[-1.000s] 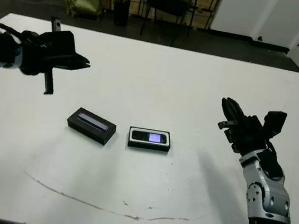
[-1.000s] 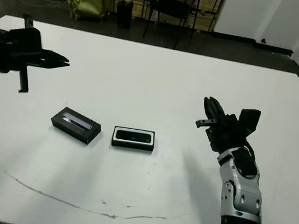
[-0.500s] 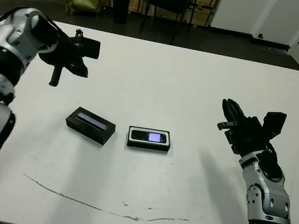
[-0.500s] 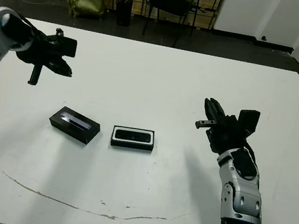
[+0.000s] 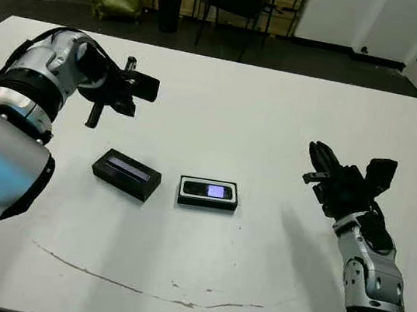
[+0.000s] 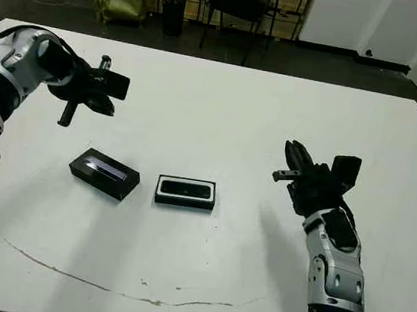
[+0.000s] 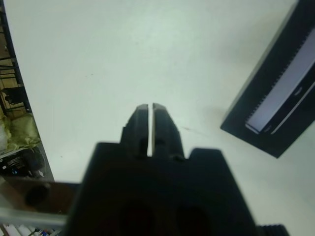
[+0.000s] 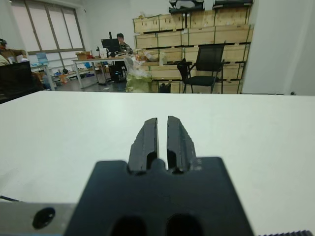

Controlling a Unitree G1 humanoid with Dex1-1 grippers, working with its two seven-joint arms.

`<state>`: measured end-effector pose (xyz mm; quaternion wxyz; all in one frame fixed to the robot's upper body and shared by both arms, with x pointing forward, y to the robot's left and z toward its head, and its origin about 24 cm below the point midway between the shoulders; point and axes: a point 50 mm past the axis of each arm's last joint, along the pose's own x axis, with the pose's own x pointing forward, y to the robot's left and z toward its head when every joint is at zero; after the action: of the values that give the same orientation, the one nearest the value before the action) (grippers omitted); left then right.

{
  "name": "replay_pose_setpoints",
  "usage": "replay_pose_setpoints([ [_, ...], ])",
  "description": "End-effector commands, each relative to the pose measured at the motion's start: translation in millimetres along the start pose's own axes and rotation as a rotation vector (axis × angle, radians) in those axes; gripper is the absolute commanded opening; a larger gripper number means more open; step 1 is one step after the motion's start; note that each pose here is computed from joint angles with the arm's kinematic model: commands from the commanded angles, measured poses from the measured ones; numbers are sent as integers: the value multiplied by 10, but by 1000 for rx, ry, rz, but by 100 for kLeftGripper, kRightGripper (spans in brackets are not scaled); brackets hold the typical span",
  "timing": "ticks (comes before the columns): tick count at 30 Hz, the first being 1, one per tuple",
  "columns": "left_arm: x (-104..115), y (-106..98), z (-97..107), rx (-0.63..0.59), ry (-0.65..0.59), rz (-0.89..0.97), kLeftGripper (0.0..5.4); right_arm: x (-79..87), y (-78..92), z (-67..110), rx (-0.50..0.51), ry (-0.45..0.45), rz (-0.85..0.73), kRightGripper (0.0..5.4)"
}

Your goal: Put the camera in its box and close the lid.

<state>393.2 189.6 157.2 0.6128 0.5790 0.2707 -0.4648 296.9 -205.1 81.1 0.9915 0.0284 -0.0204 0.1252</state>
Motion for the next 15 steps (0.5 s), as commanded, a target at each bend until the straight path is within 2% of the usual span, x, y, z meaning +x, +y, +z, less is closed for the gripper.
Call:
replay_pose_setpoints([
  [1,100,-97,-40,-51,21,-66,0,-34,-45,-60,13,32,-11,3],
  [3,119,-118,-43,-42,24,-79,0,-27,-48,-70,31,35,-9,3],
  [11,182,-206,-71,38,54,-121,0,-43,-31,-47,-1,47,-26,3],
  [15,239,-261,-97,36,89,-147,0,-41,-52,-72,34,31,-10,3],
])
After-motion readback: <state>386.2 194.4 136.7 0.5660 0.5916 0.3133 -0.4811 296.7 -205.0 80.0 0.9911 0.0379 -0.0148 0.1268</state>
